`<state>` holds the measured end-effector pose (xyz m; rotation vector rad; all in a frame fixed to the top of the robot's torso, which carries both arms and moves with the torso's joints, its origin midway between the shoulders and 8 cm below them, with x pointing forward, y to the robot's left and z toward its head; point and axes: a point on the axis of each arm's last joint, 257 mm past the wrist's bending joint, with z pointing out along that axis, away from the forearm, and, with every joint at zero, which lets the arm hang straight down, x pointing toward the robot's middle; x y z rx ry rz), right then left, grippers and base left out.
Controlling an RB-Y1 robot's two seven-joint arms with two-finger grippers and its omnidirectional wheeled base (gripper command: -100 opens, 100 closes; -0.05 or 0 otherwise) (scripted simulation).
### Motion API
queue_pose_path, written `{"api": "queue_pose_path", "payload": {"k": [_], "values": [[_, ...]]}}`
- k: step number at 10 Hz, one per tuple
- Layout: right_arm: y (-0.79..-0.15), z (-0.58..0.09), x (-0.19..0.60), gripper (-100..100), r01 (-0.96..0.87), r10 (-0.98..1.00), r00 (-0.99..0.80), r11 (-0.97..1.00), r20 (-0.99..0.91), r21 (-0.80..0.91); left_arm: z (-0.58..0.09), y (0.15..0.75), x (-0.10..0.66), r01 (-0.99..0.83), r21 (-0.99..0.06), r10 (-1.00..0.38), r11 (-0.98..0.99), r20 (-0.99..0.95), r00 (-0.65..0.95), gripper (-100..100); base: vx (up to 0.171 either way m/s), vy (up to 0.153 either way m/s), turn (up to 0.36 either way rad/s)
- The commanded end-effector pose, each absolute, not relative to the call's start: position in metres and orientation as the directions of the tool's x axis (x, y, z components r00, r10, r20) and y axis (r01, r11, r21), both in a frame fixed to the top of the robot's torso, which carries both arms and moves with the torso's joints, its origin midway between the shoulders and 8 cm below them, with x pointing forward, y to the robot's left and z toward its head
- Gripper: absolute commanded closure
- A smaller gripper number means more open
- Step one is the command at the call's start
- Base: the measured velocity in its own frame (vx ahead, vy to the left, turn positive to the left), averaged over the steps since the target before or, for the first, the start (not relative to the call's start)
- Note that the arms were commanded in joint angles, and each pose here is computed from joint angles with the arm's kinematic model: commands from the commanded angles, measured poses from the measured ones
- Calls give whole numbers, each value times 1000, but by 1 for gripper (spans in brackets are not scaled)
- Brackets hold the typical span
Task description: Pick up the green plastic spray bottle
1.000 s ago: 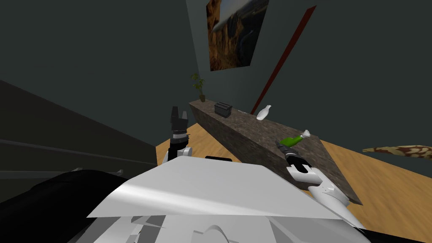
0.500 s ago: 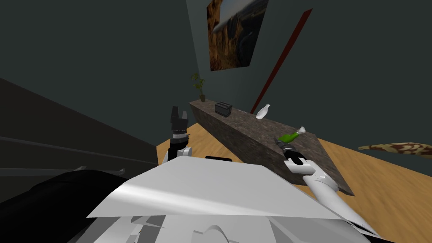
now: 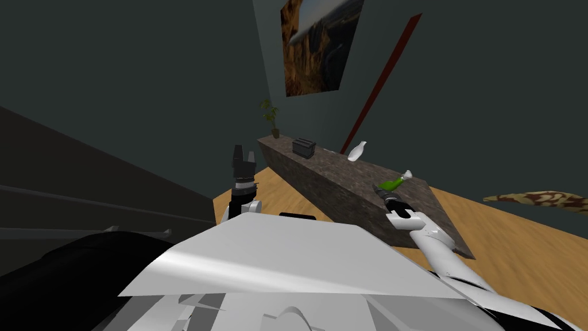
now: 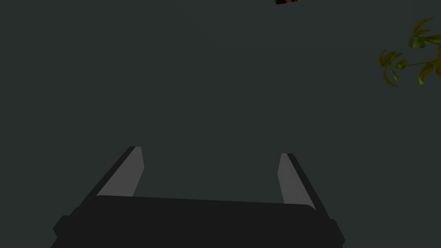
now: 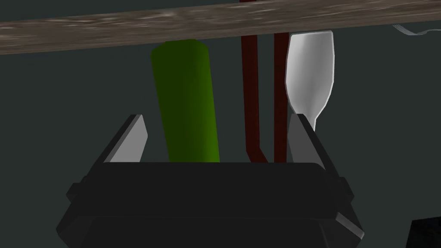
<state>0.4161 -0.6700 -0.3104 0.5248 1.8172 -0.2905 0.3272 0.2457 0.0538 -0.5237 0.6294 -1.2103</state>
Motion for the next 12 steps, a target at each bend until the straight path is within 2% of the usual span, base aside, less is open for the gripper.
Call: {"api": "queue_pose_path", "payload": {"k": [1,5,6,12], "values": [[-674,-304,429,-100,492,206,-223,867,-953,72,54,246,327,686,-674,-961,275,-164,224,0,-67,41,3],[-685,-315,423,-100,526,227,-235,848,-945,73,54,246,327,686,-674,-961,275,-164,224,0,-1,1,0],[-688,-296,440,-100,488,174,-243,872,-954,34,54,246,327,686,-674,-961,275,-164,224,0,-92,31,-55],[-716,-270,467,-100,527,168,-227,849,-959,24,54,246,327,686,-674,-961,275,-164,224,0,-65,37,-18]]}}
